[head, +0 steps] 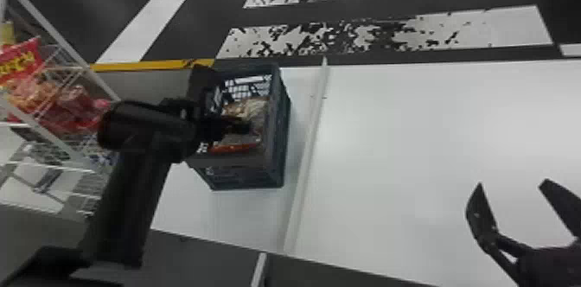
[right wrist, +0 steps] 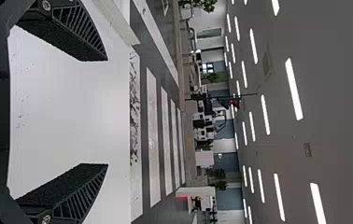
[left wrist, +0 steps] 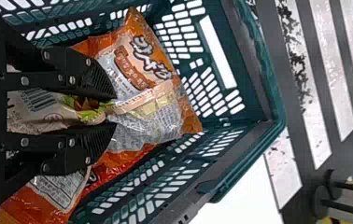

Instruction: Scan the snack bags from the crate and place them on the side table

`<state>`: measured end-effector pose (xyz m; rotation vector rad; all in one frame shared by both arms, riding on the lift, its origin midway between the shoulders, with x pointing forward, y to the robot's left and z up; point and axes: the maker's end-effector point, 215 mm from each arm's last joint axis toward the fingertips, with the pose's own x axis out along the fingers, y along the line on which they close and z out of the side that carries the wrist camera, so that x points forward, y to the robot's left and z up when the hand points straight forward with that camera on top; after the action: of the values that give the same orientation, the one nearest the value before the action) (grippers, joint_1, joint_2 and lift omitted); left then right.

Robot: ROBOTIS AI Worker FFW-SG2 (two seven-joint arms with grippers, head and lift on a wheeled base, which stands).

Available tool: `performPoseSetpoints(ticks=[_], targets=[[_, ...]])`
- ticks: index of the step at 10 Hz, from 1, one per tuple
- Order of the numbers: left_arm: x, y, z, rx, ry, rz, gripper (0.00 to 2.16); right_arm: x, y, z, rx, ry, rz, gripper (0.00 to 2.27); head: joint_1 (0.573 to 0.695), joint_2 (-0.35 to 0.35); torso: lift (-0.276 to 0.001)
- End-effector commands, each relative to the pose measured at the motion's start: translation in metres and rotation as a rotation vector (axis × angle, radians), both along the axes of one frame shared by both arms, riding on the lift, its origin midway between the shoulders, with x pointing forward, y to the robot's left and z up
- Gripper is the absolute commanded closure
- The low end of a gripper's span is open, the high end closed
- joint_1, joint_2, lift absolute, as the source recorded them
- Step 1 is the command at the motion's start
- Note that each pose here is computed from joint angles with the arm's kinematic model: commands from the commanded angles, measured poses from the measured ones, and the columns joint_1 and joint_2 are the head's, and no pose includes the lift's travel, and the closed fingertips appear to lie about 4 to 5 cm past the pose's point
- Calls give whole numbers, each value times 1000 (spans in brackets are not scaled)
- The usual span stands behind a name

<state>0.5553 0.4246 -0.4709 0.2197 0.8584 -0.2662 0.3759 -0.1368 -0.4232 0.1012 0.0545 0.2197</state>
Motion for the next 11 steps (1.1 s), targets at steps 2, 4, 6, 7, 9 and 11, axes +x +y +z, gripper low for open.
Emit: performPoseSetpoints(ticks=[2, 4, 6, 7, 9, 11], targets=[[3, 4, 31, -164, -63, 42, 2135, -1, 1, 0, 2, 0, 0, 73, 695, 333, -81], [-1, 1, 45, -275, -85, 41, 2135, -3, 2, -1, 3, 2, 2, 73, 695, 336, -81], [-8, 8, 65, -359, -124, 55, 2135, -4, 4, 0, 7, 0, 5, 73, 695, 339, -81], [-13, 13, 76, -378, -142, 62, 2135, -3, 4, 1, 7, -1, 5, 76, 695, 341, -81], [-18, 18, 105, -444, -206, 73, 2135, -4, 5, 2, 6, -3, 8, 76, 695, 350, -81], [-31, 13, 134, -492, -259, 77, 2135, -5, 8, 4, 9, -6, 12, 76, 695, 350, -81]])
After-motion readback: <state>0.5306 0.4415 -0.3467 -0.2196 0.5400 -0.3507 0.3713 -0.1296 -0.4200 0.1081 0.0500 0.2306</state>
